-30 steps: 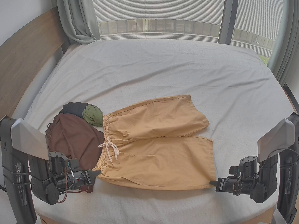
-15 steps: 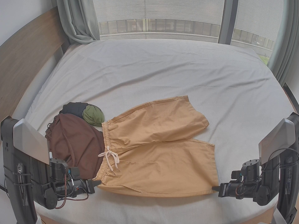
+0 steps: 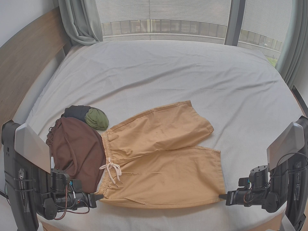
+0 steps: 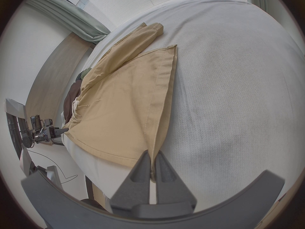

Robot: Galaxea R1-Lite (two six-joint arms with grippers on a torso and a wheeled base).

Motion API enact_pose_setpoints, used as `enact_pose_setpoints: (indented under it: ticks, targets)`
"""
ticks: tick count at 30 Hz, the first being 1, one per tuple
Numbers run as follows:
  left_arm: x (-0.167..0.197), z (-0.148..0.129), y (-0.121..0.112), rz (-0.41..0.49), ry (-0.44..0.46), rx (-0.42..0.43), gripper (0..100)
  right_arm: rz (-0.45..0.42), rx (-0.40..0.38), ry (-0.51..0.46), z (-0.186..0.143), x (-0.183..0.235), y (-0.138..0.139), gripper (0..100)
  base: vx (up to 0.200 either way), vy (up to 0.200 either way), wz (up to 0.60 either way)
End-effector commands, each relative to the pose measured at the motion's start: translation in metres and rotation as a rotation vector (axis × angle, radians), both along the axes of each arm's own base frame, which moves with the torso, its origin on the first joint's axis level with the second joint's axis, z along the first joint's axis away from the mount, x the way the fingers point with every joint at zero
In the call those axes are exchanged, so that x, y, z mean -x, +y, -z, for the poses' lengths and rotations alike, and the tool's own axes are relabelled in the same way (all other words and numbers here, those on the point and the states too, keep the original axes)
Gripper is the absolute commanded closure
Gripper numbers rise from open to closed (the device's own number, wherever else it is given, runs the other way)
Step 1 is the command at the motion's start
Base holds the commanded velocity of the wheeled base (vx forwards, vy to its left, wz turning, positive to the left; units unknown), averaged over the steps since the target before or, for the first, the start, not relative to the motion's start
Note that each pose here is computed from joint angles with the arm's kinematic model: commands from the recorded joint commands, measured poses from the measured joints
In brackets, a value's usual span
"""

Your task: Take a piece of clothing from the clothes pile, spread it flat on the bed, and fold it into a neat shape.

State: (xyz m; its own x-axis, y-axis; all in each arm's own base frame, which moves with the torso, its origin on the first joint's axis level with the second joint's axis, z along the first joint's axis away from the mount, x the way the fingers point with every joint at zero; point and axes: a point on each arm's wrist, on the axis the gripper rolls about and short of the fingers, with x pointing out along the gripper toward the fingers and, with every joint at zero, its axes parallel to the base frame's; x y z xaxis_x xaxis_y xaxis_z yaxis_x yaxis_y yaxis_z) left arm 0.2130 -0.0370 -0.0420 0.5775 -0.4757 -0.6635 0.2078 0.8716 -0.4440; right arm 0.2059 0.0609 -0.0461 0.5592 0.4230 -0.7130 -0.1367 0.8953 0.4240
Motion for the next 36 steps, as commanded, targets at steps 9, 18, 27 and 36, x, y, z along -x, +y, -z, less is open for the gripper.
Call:
enact_pose_setpoints:
  ticks: [9,18,27,36]
  targets:
    - [0.003,0.002,0.0,0.005,0.02,-0.001,100,-0.005,0.002,0.019,0.0,0.004,-0.001,100,0.0,0.0,0.0]
    - [0.0,-0.001,0.0,0.002,-0.004,0.011,100,-0.028,-0.037,-0.02,-0.01,0.003,0.001,100,0.0,0.0,0.0]
    - [-0.008,-0.021,-0.001,-0.036,-0.081,0.063,100,-0.036,-0.06,-0.083,-0.023,0.0,0.003,100,0.0,0.0,0.0]
    - [-0.022,-0.036,-0.005,-0.085,-0.146,0.14,100,0.003,-0.131,-0.209,-0.044,-0.02,0.007,100,0.0,0.0,0.0]
